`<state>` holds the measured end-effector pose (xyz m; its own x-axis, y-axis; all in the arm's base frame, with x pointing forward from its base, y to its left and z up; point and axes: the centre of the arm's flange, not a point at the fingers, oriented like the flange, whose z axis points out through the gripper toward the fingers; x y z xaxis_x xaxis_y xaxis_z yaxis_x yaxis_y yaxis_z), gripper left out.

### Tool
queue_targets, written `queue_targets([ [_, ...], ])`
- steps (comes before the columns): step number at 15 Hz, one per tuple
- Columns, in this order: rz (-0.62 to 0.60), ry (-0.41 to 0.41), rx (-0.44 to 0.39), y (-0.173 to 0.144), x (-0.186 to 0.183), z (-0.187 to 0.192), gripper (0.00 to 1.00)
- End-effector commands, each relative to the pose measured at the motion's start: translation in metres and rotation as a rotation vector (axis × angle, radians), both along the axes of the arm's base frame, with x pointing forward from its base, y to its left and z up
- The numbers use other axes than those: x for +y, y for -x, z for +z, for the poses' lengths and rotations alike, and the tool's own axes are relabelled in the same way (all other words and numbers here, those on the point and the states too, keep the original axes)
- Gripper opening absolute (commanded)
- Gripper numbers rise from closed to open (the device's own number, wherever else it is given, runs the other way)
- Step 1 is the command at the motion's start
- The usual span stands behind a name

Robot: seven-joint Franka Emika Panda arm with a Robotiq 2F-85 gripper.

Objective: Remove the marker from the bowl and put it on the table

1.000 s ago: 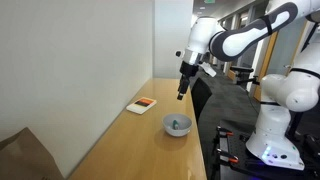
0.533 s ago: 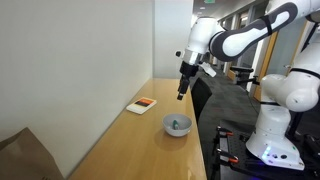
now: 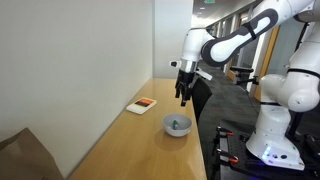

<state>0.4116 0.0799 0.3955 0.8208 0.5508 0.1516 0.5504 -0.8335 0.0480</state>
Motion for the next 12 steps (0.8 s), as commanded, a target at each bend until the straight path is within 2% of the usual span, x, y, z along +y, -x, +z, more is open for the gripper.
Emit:
queue_targets([
  [1, 0.191, 0.017, 0.071, -0.031, -0.012, -0.032, 1.0],
  [8, 0.573, 0.09, 0.216, -0.053, 0.001, -0.113, 1.0],
  [12, 0.796, 0.125, 0.245, -0.058, 0.001, -0.13, 1.0],
])
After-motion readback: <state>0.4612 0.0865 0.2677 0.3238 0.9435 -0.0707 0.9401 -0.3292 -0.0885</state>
